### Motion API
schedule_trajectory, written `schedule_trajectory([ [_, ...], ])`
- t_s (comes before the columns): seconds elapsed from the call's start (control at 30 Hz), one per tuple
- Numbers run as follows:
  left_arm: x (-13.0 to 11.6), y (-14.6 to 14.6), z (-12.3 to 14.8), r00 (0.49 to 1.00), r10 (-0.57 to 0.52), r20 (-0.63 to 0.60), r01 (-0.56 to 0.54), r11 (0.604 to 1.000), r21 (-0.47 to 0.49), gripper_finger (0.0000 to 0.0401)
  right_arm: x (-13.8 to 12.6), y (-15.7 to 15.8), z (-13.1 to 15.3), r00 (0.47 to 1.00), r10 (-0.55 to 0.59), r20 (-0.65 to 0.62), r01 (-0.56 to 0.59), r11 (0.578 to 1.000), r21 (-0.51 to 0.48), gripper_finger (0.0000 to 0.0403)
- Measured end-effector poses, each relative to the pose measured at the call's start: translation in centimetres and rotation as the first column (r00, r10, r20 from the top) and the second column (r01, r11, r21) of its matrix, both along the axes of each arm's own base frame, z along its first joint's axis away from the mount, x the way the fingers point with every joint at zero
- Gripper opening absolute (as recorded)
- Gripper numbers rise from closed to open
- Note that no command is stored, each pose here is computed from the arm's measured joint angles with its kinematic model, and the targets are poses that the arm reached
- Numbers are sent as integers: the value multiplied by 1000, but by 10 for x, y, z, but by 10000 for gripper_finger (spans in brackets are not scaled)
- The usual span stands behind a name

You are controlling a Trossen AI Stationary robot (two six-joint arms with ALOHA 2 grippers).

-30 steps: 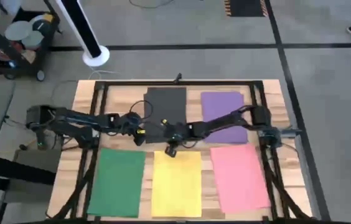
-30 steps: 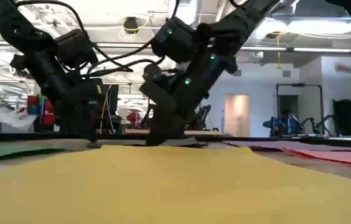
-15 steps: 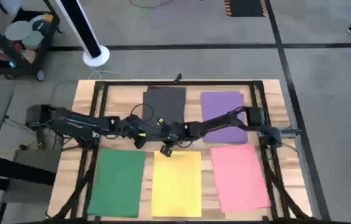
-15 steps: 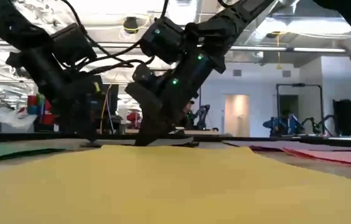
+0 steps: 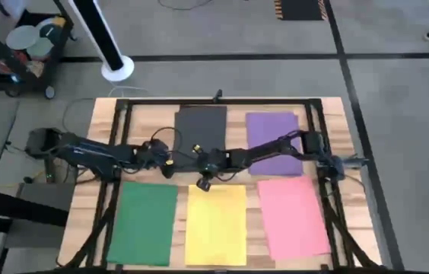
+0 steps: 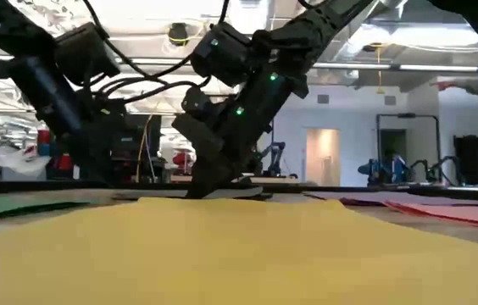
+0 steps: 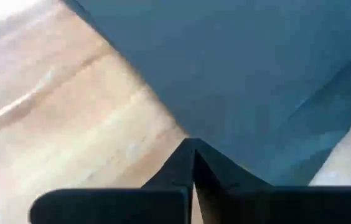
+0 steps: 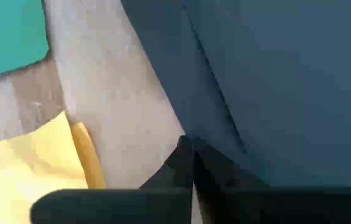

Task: Organize paper
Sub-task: Put the black paper on top of the other back paper in the top center of the table

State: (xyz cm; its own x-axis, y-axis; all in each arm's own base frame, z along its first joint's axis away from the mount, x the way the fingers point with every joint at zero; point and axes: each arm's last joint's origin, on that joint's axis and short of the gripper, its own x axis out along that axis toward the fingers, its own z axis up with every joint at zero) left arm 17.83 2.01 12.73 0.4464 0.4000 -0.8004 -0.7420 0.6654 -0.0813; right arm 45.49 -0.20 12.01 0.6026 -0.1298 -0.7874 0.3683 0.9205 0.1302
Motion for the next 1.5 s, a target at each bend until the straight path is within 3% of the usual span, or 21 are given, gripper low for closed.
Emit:
schedule_trajectory([
  [0.9,12,-17,-11,995,-95,19,96,995,-35,0,0,-7,1,997,-76,12,76,997,-10,0],
  [1.5,-18,-20,11,987,-151,-58,149,988,-32,0,1,2,1,998,-61,23,62,998,-15,0],
])
